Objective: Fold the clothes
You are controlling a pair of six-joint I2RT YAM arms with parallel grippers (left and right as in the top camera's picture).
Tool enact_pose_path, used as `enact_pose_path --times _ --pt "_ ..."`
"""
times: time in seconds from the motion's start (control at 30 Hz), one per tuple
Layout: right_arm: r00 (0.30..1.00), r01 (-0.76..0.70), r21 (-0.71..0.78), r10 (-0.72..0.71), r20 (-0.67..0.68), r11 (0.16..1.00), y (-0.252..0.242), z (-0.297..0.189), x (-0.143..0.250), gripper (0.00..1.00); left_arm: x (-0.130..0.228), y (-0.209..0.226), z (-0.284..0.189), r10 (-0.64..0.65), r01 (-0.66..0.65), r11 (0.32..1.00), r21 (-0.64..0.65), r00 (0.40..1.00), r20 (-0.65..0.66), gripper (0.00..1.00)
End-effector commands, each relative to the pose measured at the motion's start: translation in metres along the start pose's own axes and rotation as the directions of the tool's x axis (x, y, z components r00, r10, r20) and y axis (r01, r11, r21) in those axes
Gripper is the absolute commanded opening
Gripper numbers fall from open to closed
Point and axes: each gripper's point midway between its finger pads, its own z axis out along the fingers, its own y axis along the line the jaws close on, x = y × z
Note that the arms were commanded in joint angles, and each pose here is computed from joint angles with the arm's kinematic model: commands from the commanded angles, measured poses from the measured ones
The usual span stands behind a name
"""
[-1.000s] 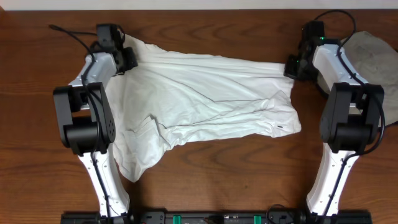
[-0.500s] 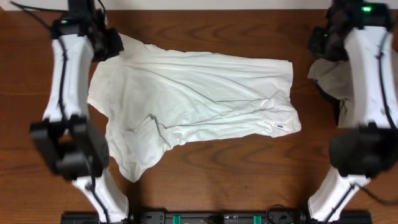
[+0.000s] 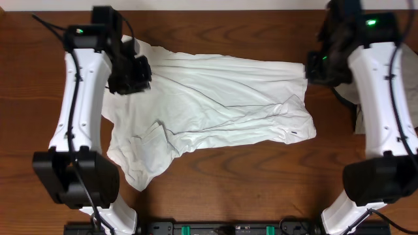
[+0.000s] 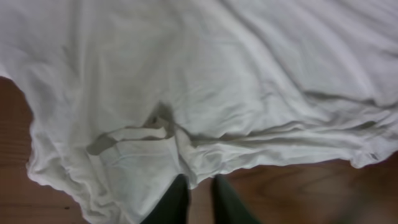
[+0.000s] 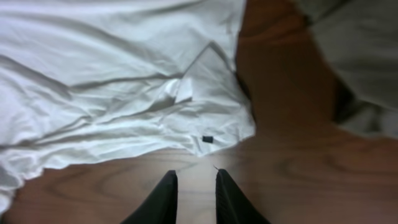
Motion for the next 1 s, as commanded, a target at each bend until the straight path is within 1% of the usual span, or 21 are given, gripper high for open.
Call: enact_pose_path --times 0.0,0.13,0.27,0.33,0.47,0.6,0.8,0.9,0.97 --pt "0.994 0.046 -0.022 -0.048 -0.098 0.999 0.015 0.036 0.019 0.14 0.017 0.010 0.029 -0.061 0.059 0.998 -0.024 0.995 -0.085 0.06" --pt "0.986 0.059 -0.074 -0.070 -0.152 0.996 0.029 0.075 0.036 0.10 0.037 0.019 0.064 -0.075 0.071 0.997 -0.029 0.985 -0.156 0.06" --pt "0.983 0.035 -0.073 -0.048 -0.178 0.997 0.027 0.105 0.048 0.08 0.059 0.032 0.092 -0.093 0.083 0.995 -0.052 0.972 -0.217 0.06" --pt "0.983 0.034 -0.071 -0.046 -0.178 0.997 0.025 0.117 0.051 0.09 0.064 0.038 0.105 -0.096 0.085 0.995 -0.057 0.970 -0.222 0.06" --pt "0.987 0.030 -0.077 -0.042 -0.157 0.997 0.023 0.135 0.051 0.12 0.062 0.046 0.124 -0.098 0.086 0.994 -0.070 0.978 -0.186 0.06" --pt "0.992 0.029 -0.078 -0.038 -0.119 0.997 0.020 0.151 0.046 0.12 0.060 0.059 0.138 -0.097 0.079 0.990 -0.119 0.982 -0.160 0.06" --pt "0.998 -0.013 -0.077 0.009 -0.056 0.997 0.005 0.155 0.027 0.12 0.061 0.066 0.139 -0.097 0.073 0.985 -0.154 0.983 -0.155 0.06" --pt "0.998 -0.046 -0.075 0.043 -0.047 0.996 -0.007 0.156 0.021 0.12 0.059 0.068 0.139 -0.097 0.072 0.984 -0.162 0.984 -0.148 0.06" --pt "0.997 -0.067 -0.074 0.063 -0.050 0.995 -0.014 0.160 0.019 0.11 0.053 0.074 0.139 -0.096 0.071 0.978 -0.195 0.988 -0.119 0.06"
